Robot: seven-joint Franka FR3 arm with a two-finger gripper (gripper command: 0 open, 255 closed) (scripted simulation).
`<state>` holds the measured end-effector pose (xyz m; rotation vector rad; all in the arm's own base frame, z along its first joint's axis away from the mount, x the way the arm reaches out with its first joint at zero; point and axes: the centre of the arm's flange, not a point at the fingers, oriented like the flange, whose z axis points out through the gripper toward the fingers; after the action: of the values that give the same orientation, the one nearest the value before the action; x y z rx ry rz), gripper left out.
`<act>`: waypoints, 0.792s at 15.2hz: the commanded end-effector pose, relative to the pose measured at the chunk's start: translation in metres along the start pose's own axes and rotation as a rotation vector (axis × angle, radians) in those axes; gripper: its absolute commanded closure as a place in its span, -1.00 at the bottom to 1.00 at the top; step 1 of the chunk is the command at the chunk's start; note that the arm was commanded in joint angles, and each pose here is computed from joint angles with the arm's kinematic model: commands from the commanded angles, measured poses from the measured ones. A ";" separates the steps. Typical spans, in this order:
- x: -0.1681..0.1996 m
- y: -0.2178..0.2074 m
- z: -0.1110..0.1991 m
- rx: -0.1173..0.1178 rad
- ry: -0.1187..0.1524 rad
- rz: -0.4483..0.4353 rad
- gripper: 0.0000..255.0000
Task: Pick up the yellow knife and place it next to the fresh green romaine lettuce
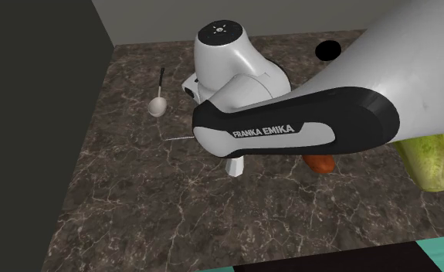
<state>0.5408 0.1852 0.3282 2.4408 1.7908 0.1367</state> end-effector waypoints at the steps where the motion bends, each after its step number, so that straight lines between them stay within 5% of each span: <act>1: 0.000 0.000 0.000 0.000 0.000 0.000 1.00; 12: 0.000 0.003 -0.021 0.000 0.000 0.000 1.00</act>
<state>0.5399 0.1847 0.3443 2.4407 1.7905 0.1372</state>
